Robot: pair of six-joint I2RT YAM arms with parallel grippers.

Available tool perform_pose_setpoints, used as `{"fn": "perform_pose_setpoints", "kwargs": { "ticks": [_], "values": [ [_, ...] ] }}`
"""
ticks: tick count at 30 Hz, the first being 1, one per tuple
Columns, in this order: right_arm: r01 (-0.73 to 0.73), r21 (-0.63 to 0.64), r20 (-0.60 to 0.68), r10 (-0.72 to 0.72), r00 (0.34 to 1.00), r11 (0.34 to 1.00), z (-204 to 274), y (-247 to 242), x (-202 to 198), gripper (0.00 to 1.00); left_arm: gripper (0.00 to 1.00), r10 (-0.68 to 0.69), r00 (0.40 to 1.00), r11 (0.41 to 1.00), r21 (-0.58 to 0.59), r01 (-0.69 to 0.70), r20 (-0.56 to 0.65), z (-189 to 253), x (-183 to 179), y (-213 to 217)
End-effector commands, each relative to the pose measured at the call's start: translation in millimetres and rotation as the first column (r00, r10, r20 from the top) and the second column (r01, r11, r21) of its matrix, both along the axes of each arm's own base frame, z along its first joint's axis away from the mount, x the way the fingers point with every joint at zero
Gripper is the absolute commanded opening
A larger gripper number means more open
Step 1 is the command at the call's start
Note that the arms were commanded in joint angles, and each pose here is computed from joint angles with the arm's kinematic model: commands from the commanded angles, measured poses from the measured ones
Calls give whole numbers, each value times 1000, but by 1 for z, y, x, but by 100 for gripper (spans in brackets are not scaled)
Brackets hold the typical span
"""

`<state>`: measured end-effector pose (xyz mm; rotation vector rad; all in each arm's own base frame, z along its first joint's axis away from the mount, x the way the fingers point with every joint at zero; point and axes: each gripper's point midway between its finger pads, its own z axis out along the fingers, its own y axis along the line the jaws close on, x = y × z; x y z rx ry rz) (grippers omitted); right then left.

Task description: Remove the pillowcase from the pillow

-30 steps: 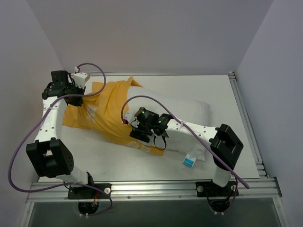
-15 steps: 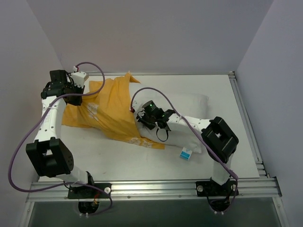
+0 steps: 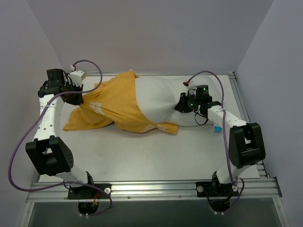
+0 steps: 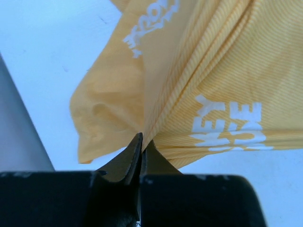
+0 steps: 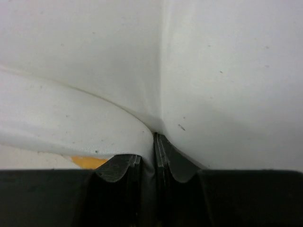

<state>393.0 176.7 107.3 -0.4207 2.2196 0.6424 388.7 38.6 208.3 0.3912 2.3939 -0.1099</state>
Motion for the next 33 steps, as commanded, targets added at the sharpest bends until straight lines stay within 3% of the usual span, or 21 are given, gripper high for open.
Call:
{"fn": "perform_pose_setpoints", "kwargs": {
  "ticks": [1, 4, 10, 14, 19, 22, 26, 29, 33],
  "values": [
    [370, -346, -252, -465, 849, 862, -74, -152, -38, 0, 2, 282, 916, 862, 345, -372, 284, 84, 13, 137],
    [430, -366, -230, -528, 818, 826, -66, -186, -35, 0, 2, 297, 896, 824, 385, -415, 331, 104, 10, 153],
    [456, -378, -225, -558, 799, 806, -66, -199, -35, 0, 2, 310, 869, 774, 428, -466, 385, 124, 9, 168],
    [456, -356, -223, -548, 806, 816, -61, -195, -33, 0, 2, 256, 873, 838, 355, -414, 414, 144, 10, 146],
    [415, -295, -221, -484, 846, 860, -51, -163, -27, 0, 2, 103, 890, 954, 209, -215, 443, 156, 16, 71],
    [452, -156, -202, -477, 855, 878, -28, -141, -14, 0, 2, 61, 882, 974, 164, -154, 467, 169, 15, 44],
    [537, -7, -129, -534, 836, 843, 18, -130, 11, 0, 2, 33, 856, 990, 104, -100, 515, 197, 17, 13],
    [550, 28, -57, -548, 834, 835, 43, -122, 29, 0, 2, 18, 830, 996, 67, -66, 557, 223, 17, -1],
    [541, 57, -48, -539, 841, 839, 54, -107, 44, 0, 2, 8, 843, 999, 24, -25, 538, 221, 19, -20]
  ]
}}
